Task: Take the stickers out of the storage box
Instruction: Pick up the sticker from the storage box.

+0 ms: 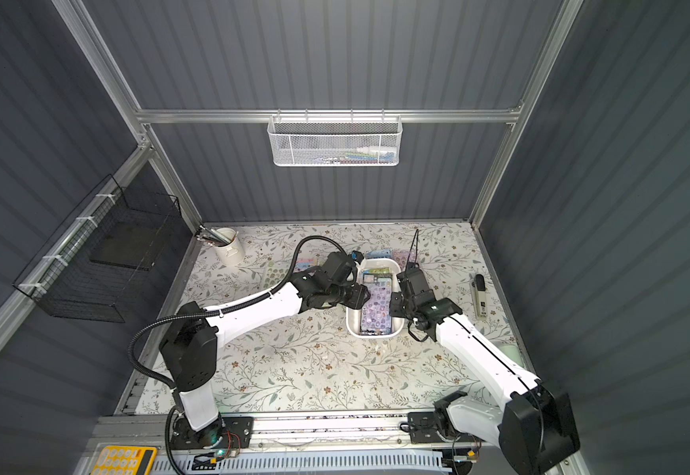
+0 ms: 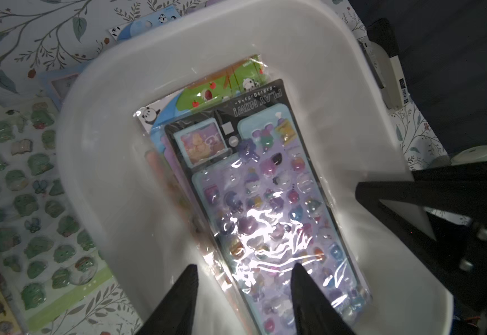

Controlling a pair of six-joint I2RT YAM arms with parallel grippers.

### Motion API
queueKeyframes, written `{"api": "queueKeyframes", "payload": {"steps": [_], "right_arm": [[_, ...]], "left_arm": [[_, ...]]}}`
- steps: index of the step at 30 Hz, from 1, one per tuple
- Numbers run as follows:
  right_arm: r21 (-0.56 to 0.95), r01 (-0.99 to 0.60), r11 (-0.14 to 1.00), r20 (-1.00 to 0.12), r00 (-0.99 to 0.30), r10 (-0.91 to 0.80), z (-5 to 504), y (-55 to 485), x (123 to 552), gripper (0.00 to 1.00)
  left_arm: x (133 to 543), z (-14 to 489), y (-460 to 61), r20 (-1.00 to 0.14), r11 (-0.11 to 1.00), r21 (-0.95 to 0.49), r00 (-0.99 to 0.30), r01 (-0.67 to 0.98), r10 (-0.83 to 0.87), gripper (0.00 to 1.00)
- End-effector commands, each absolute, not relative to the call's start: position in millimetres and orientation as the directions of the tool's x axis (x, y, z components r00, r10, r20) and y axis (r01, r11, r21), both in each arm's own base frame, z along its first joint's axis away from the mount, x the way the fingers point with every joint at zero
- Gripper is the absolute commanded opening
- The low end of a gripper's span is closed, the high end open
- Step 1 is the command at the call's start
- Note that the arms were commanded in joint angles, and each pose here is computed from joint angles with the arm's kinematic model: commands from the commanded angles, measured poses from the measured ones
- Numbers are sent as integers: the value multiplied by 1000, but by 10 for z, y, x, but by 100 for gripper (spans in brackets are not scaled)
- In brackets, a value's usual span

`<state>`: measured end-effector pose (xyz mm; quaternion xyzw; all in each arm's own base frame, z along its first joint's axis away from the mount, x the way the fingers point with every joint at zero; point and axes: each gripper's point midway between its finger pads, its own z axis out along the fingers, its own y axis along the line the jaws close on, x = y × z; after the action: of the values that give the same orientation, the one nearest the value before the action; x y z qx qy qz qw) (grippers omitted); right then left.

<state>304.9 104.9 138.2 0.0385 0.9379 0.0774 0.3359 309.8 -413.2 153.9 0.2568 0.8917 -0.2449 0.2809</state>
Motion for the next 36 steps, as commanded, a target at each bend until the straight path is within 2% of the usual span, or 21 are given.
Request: {"api": "queueKeyframes", "payload": {"steps": [1,16,24,36], "right_arm": [[229,2,973,-685,-710,162,1611,1109,3150,12],[258,-8,966,-679,-713,175,1545,1154,3141,11],[267,-16,963,-679,-712,177,1530,1172,3140,11],[288,-31,957,-703,-686,189,1671,1168,3100,11]], "left_arm": [[3201,1525,-4199,-638,764,-278,-706,582,306,54],[3419,1140,-4282,-588,826,-224,-747,518,310,59],[3473,1041,-4232,-589,855,-176,-748,487,305,67],[3475,888,-4256,-557,879,-136,-769,458,314,69]]}}
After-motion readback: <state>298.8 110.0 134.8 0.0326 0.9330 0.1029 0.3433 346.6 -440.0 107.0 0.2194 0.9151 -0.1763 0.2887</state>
